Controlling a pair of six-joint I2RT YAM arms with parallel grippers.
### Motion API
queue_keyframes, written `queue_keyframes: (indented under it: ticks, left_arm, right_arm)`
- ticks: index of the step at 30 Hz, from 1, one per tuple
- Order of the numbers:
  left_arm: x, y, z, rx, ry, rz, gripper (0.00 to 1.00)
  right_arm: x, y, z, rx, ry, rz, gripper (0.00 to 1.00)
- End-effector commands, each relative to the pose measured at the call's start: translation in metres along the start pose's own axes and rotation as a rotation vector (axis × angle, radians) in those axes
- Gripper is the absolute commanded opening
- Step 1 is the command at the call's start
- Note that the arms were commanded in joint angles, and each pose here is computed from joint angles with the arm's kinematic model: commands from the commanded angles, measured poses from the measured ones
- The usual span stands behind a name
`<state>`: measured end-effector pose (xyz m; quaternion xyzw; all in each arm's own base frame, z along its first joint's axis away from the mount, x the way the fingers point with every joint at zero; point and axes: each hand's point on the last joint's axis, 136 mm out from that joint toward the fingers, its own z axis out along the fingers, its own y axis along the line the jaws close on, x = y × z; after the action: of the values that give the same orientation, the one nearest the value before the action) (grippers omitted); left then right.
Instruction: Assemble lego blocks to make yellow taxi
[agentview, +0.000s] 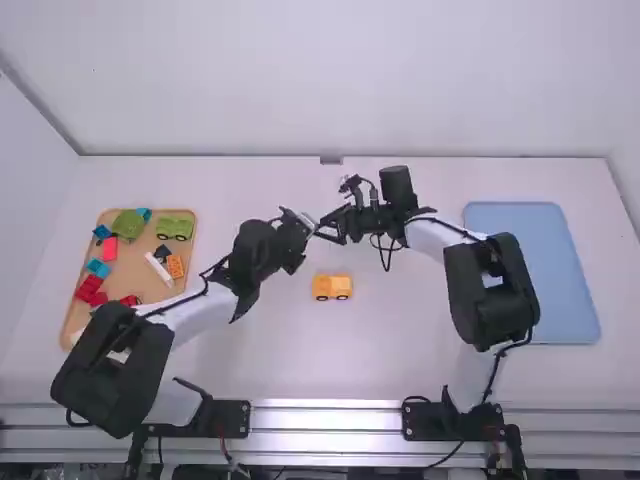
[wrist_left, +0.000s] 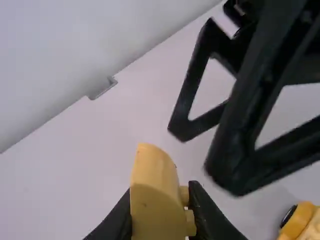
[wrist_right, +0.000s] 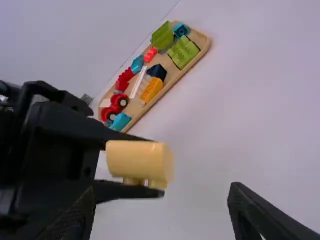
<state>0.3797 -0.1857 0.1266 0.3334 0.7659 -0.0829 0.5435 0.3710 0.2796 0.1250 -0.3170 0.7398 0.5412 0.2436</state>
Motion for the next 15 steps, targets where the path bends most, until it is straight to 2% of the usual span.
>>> queue_keyframes:
  ticks: [1, 7, 15]
  left_arm:
    - [-0.008, -0.002, 0.002, 0.013, -0.017, 0.008, 0.02]
    - [-0.001, -0.006, 0.002, 0.031, 0.01, -0.001, 0.02]
    - [-0.002, -0.015, 0.001, 0.078, 0.006, -0.025, 0.02]
  right_arm:
    - [-0.003, -0.006, -0.001, 0.009, -0.005, -0.015, 0.71]
    - [0.001, -0.003, -0.003, -0.017, 0.005, 0.005, 0.7]
    - [0.009, -0.001, 0.011, 0.011, 0.04, 0.014, 0.69]
